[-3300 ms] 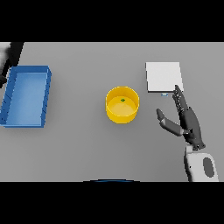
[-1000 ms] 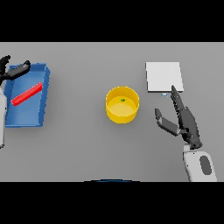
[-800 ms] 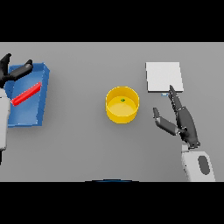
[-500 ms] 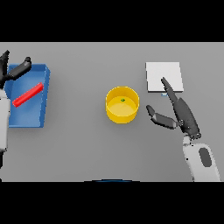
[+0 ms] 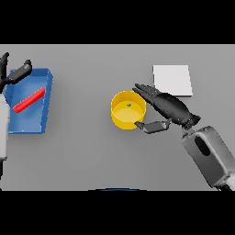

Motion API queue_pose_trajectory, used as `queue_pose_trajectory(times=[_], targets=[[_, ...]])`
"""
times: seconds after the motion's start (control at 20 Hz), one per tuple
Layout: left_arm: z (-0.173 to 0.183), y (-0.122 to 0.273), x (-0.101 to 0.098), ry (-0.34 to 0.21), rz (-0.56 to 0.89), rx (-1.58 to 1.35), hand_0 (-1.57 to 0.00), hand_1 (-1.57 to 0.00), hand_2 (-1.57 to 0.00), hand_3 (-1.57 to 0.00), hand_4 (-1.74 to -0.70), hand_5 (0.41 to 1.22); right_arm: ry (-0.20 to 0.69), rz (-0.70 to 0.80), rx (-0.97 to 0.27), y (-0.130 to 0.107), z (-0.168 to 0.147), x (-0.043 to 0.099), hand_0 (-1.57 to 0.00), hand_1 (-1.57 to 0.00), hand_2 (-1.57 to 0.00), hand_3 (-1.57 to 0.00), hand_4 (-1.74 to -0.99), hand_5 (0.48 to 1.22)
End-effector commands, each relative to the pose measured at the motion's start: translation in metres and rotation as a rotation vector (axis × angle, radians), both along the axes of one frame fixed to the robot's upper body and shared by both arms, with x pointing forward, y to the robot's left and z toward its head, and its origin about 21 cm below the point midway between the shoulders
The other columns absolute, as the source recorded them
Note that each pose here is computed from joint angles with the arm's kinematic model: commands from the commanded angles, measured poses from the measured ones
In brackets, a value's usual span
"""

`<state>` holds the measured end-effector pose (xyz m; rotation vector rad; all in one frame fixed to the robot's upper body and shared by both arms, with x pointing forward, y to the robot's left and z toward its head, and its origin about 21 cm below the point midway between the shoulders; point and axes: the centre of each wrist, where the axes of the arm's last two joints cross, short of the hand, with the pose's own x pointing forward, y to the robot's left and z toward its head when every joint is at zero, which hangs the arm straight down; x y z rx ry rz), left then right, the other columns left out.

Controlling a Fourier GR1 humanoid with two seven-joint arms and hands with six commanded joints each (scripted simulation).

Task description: Pick up the red beaker and tilt it to pour out 1 green nut into yellow bowl. Pick up the yellow bowl and place it on the metallic measuring scale.

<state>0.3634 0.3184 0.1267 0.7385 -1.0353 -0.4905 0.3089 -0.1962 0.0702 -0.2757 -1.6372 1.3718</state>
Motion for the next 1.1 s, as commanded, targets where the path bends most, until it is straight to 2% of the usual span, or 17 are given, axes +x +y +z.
queue_pose_trajectory(times=[0.0,0.3,0.45,0.7,0.8,0.9,1.05], targets=[[-0.004,-0.003,-0.001,-0.002,-0.016,-0.006,0.00,0.00,0.00,0.00,-0.75,0.713,-0.003,0.029,-0.045,0.002,0.003,0.003,0.00,0.00,0.00,0.00,-1.229,0.616],[-0.004,-0.002,0.003,-0.014,-0.019,-0.025,0.00,0.00,0.00,0.00,-0.76,0.720,-0.003,0.177,-0.250,0.021,0.013,0.017,0.00,0.00,0.00,0.00,-1.212,0.638],[-0.006,0.004,0.000,-0.026,-0.017,-0.045,0.00,0.00,0.00,0.00,-0.78,0.721,0.008,0.230,-0.306,0.033,0.007,0.019,0.00,0.00,0.00,0.00,-1.214,0.648],[-0.007,0.003,0.002,-0.032,-0.020,-0.059,0.00,0.00,0.00,0.00,-0.80,0.728,0.028,0.279,-0.374,0.038,-0.005,0.030,0.00,0.00,0.00,0.00,-1.234,0.660],[-0.007,0.005,0.002,-0.038,-0.020,-0.056,0.00,0.00,0.00,0.00,-0.80,0.725,0.035,0.297,-0.393,0.041,-0.007,0.028,0.00,0.00,0.00,0.00,-1.249,0.669],[-0.006,0.003,0.003,-0.031,-0.022,-0.054,0.00,0.00,0.00,0.00,-0.80,0.724,0.050,0.297,-0.423,0.044,-0.008,0.036,0.00,0.00,0.00,0.00,-1.260,0.676],[-0.004,0.004,0.002,-0.029,-0.022,-0.054,0.00,0.00,0.00,0.00,-0.80,0.723,0.083,0.330,-0.439,0.044,-0.014,0.034,0.00,0.00,0.00,0.00,-1.277,0.692]])
